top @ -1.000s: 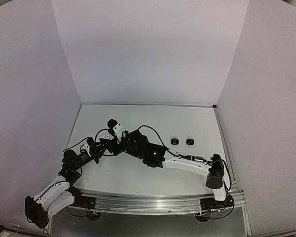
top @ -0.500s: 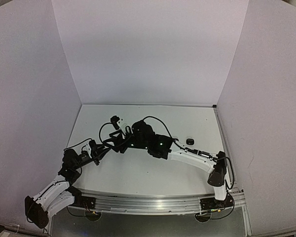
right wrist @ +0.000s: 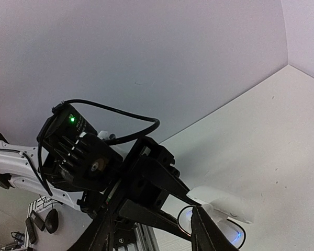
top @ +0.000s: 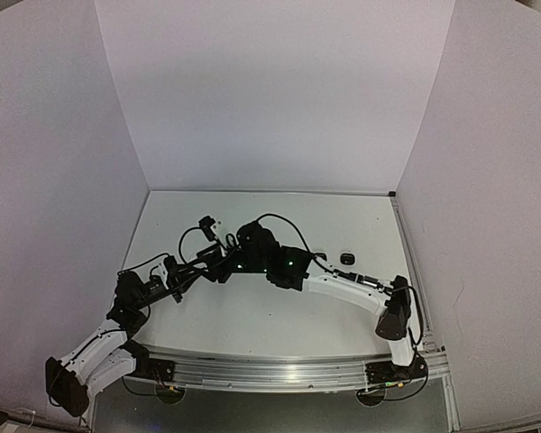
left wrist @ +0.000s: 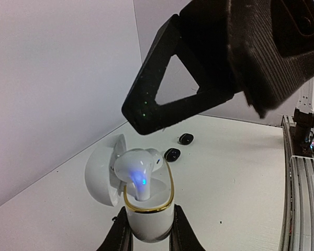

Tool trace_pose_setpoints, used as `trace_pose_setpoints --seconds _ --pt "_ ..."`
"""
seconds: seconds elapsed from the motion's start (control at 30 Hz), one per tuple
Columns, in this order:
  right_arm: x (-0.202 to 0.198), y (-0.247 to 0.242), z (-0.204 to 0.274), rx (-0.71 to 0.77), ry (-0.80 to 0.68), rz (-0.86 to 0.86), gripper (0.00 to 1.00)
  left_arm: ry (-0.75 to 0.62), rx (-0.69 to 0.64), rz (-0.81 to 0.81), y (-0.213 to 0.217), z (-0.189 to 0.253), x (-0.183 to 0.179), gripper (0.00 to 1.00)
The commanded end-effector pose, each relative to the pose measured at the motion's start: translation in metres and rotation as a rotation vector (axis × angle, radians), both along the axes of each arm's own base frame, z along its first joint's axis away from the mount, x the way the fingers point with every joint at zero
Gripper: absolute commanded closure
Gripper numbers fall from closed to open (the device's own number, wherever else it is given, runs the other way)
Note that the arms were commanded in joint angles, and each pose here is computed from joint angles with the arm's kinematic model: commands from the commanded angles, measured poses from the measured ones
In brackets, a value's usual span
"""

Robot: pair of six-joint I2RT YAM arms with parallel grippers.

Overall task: Insert the wireless bluetooth earbuds into the charging case
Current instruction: Adjust the left earbud in the left side groove of the charging case.

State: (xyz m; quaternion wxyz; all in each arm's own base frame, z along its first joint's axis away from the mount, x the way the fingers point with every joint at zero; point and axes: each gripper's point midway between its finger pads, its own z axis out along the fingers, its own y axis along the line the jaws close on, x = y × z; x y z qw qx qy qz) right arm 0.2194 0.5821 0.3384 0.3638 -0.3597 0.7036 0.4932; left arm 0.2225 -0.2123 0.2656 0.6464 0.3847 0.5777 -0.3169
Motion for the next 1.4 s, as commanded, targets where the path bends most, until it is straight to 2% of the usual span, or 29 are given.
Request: trace_pose_setpoints --seconds 0.0,0.57,0.87,1.2,1.37 --pt "0.002 0.003 0.005 0.019 0.021 0.008 0.56 -0.055 -0.02 -0.023 -0.003 0.027 -0.002 1.0" --pt "0.013 0.0 0.013 0.024 -0.033 -0.024 0.56 -0.048 -0.013 -0.038 -0.005 0.025 -0.003 1.0" --pt "0.016 0.004 -0.012 -0.017 0.007 -0.032 0.57 -0.052 -0.014 -0.039 -0.005 0.026 -0.004 1.0" --pt "0.017 0.004 -0.023 -0.042 0.021 -0.036 0.58 -0.054 -0.015 -0.037 -0.004 0.026 -0.004 1.0" --pt "0.016 0.003 -0.022 -0.043 0.028 -0.036 0.62 -0.043 -0.017 -0.03 -0.004 0.025 -0.003 1.0"
